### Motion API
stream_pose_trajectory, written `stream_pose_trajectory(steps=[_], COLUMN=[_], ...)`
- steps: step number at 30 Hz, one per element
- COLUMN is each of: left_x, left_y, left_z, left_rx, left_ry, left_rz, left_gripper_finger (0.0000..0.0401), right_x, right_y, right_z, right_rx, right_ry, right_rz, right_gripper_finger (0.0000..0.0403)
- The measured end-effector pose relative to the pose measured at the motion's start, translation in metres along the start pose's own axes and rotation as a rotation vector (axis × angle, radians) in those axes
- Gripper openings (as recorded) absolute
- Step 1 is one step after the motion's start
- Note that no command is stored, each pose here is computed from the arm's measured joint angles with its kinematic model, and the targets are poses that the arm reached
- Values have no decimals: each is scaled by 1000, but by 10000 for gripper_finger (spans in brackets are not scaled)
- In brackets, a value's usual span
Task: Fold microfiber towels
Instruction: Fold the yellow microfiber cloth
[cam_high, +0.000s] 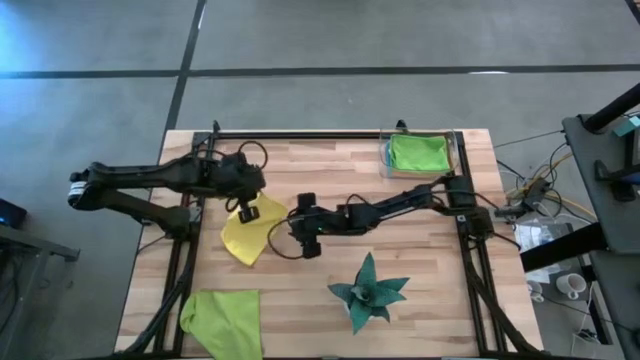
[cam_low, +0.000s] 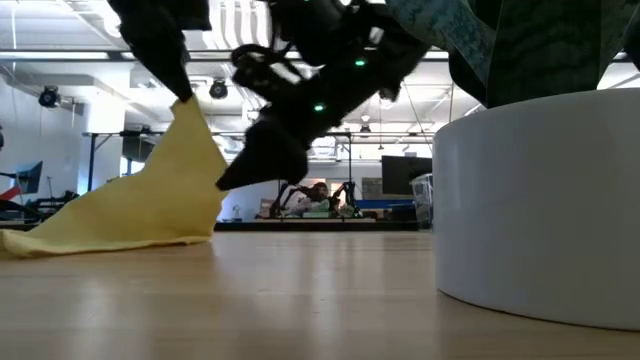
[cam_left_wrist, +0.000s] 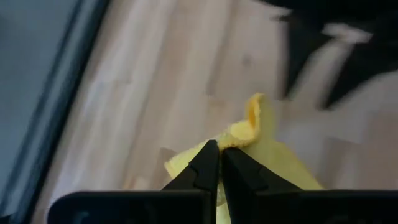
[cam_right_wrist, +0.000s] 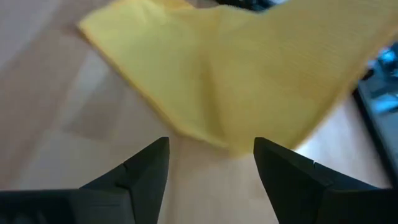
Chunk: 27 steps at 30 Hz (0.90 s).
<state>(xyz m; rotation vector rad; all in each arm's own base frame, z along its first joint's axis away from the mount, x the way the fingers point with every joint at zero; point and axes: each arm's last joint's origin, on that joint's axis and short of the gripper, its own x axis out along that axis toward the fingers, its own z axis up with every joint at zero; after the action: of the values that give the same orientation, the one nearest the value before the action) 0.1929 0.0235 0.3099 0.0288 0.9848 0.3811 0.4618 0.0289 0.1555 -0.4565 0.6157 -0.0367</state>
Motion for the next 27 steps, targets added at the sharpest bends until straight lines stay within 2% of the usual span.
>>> stream_pose_trajectory(steps=[6,9,11,13,15,17,22,27], left_x=[-9,-9,-9,-6,-5,-6,-22,-47], left_y=[-9,-16,-21,-23,-23,-20,-12,-1], left_z=[-5,-7,-6,-7,-6,-4,4,15], left_rx=[24,54,72,83,79,73,58,53], left_ry=[-15,-5,-1,12,8,-6,-82,-187], left_rz=[-142,-210,-232,-233,-197,-134,-14,93], left_gripper_finger=[0,0,0,0,0,0,0,0], right_x=[5,6,7,9,12,18,23,7], right_y=[-16,-29,-37,-43,-44,-39,-30,-30], right_z=[10,11,11,10,10,7,-5,-2], right_rx=[-122,-151,-156,-144,-127,-124,-82,-76], right_ry=[100,91,56,-19,-88,-107,5,94], right_rz=[-54,-63,-22,91,208,275,359,410], right_gripper_finger=[231,231,231,230,228,226,226,226])
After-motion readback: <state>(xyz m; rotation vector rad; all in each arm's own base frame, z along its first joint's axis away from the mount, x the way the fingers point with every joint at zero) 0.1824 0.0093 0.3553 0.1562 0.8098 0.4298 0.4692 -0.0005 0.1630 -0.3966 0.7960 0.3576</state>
